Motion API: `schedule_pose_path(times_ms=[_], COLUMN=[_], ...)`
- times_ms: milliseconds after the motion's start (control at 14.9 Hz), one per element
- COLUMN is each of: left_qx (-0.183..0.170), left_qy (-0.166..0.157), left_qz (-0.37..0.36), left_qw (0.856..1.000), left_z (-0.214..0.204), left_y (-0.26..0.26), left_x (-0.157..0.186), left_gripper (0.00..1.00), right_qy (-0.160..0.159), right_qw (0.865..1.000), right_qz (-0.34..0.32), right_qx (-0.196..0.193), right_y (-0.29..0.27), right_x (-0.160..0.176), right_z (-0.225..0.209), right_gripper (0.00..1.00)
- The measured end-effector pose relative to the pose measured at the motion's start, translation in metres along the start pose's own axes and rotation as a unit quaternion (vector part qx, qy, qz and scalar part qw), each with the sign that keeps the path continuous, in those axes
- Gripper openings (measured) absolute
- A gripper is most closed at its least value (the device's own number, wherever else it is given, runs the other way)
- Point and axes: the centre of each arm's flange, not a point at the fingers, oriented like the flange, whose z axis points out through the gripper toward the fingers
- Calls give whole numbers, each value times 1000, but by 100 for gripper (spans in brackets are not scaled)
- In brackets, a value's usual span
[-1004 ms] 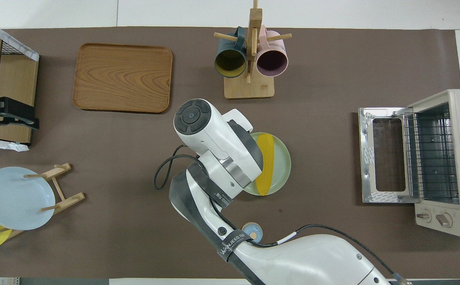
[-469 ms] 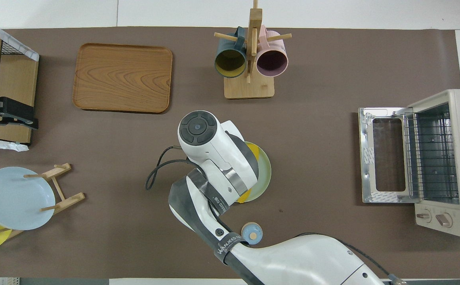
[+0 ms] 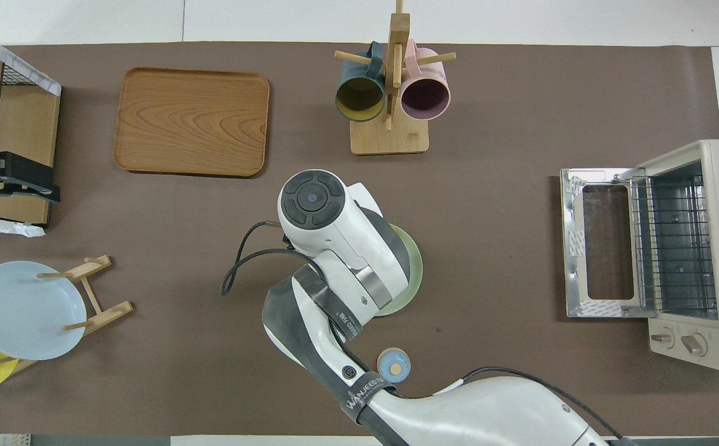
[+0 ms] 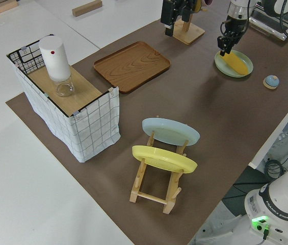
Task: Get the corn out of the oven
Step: 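Pull the plate out and lower it onto the table center, then release the plate and withdraw the right gripper while the left gripper reaches the corn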
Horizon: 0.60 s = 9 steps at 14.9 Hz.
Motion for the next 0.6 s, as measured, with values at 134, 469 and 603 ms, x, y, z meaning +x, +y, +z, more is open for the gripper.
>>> schedule_pose_path(times_ms=[134, 469, 603], left_qx=[0, -1, -3], left_qy=[1, 17, 21], left_qz=[1, 25, 40], left_qw=[1000, 1000, 999], left_z=[0, 24, 41], left_y=[1, 30, 58], left_x=[0, 3, 0], left_gripper=[100, 100, 100], right_qy=[-8, -50, -43], right_qw=[1000, 998, 999], right_qz=[-11, -15, -17], right_qx=[-23, -25, -16], right_y=[48, 213, 260], right_x=[23, 89, 98], right_z=[-16, 23, 57], right_gripper=[33, 32, 26])
